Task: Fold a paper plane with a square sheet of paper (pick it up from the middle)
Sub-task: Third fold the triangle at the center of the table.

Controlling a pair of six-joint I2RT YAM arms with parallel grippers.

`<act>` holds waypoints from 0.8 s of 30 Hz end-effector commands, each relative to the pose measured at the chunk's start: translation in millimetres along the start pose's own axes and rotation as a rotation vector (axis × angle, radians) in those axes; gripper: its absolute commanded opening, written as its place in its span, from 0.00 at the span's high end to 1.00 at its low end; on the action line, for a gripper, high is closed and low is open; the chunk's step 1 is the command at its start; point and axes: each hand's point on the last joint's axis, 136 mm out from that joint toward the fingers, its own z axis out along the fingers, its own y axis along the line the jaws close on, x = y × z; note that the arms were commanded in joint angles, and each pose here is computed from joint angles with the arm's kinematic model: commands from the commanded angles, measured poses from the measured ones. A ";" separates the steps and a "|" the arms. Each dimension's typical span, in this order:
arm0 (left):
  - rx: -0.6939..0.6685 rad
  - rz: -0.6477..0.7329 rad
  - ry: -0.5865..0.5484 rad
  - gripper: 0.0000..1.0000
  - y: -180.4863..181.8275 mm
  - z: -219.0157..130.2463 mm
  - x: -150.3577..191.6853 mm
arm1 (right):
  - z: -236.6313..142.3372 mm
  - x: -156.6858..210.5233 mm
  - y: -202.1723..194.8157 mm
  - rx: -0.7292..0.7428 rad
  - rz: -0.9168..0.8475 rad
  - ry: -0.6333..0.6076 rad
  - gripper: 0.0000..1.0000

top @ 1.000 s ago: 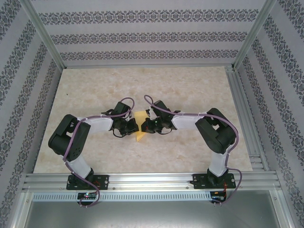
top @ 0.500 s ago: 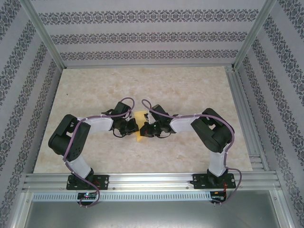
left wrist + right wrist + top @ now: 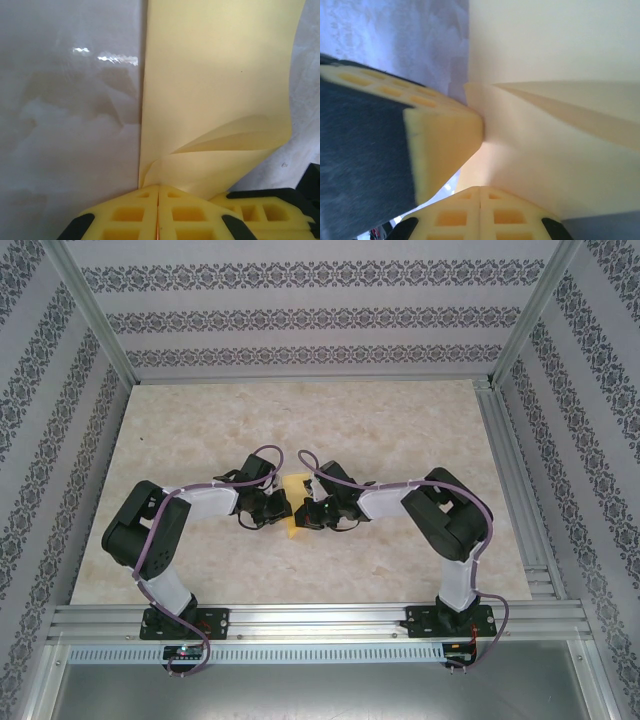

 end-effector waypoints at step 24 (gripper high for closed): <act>-0.202 -0.048 0.001 0.91 53.4 12.9 12.1 | 17.5 5.1 8.5 0.002 -0.074 0.021 0.96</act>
